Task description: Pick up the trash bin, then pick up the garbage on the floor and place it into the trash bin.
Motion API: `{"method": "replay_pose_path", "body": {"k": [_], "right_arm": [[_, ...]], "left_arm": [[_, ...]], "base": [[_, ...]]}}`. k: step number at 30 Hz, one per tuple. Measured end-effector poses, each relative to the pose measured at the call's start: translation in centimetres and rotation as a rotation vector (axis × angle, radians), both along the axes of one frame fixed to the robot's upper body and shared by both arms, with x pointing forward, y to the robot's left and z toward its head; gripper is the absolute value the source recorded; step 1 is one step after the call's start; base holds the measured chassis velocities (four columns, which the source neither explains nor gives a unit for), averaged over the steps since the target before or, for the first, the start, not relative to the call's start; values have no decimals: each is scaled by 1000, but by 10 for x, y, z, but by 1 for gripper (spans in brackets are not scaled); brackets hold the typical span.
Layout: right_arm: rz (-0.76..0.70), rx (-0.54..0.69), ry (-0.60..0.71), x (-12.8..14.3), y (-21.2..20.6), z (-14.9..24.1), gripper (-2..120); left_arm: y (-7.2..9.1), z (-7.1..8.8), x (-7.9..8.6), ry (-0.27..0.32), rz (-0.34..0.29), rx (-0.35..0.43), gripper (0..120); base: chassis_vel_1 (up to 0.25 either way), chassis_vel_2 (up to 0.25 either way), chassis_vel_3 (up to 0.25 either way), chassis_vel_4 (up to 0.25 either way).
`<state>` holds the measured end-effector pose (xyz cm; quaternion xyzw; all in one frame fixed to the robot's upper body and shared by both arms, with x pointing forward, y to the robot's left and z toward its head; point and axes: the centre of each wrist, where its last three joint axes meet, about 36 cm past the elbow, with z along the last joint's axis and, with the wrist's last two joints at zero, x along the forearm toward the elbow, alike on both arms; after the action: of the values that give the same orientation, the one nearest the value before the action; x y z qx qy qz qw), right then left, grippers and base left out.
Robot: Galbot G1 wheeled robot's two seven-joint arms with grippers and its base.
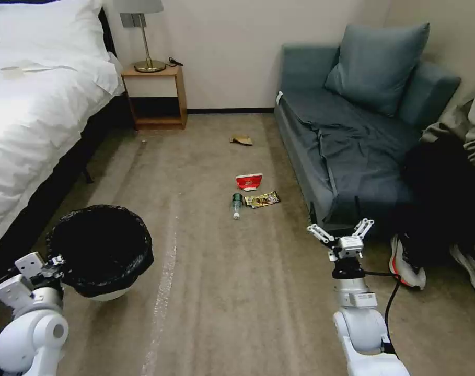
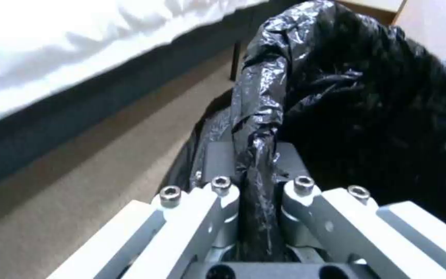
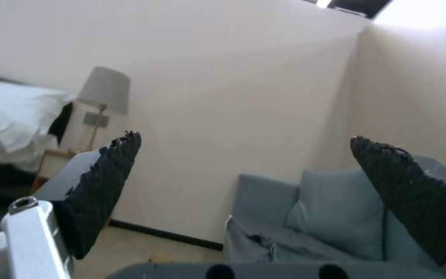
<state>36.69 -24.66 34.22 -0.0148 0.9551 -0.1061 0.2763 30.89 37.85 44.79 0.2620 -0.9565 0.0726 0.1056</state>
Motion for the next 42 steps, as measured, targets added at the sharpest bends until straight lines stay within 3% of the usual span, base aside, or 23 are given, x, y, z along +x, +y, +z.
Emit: {"method": "replay_pose_path", "body": {"k": [6,11,23,42], "right_arm": [[-36,91,-18,-4,0,-1,100],[-19,79,-6,-10,-1,-7,100],[6,111,43,0,3,-17,100],[20,129,95,18,2,-34,100]], "left_arm": [[-14,12,-2,-35,-35,2,5],[-22,10,-2,-36,-51,-10,5],[-24,-2,2,-40,-34,-4,5],[-17,-8,15,-52,8,-5,5]], "base": [[0,0,0,0],[0,0,0,0],[0,0,0,0],[-47,41,45,-46]]}}
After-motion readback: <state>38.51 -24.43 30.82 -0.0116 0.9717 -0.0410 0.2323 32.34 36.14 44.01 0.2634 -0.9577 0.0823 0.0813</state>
